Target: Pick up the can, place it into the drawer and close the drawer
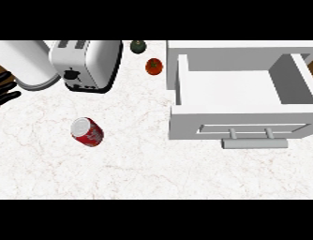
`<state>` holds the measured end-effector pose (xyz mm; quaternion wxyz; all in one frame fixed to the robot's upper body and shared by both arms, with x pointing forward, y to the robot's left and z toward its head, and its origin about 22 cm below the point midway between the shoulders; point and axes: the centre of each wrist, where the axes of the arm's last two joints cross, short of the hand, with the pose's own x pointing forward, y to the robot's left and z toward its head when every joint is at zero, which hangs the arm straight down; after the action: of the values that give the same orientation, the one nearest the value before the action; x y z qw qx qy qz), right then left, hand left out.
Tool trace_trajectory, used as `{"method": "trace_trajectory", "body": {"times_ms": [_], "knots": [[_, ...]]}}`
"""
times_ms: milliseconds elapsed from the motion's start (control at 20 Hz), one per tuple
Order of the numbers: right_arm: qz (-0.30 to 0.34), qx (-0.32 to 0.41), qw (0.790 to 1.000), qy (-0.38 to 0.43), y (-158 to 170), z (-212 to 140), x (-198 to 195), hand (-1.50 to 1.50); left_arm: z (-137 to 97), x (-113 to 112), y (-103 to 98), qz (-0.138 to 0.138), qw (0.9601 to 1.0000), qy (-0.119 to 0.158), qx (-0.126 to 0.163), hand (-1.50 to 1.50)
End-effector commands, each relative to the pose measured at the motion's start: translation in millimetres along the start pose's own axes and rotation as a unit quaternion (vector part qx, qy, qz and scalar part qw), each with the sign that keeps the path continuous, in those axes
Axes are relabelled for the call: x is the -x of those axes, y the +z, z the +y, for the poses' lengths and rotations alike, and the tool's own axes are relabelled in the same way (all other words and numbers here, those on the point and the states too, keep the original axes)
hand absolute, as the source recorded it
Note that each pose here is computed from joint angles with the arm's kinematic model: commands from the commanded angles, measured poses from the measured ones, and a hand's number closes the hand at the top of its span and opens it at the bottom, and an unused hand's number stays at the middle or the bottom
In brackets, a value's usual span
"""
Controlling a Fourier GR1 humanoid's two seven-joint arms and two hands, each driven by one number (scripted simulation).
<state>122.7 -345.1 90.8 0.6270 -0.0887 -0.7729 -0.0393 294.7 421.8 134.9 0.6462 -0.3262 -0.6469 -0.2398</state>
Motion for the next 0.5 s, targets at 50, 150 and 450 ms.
{"method": "trace_trajectory", "body": {"times_ms": [50,150,450], "knots": [[-0.011,-0.007,1.0,-0.002,-3,-17,-12,-1.5,6,-4,-23,0.015,0.9994,0.032,0.008,-1.5],[0.0,-0.007,1.0,-0.005,5,-1,-1,-1.5,-4,16,-29,0.029,0.9989,0.037,0.008,-1.5],[-0.012,0.004,1.0,-0.01,23,-16,-13,-1.5,-4,29,-42,0.034,0.9986,0.041,0.003,-1.5]]}}
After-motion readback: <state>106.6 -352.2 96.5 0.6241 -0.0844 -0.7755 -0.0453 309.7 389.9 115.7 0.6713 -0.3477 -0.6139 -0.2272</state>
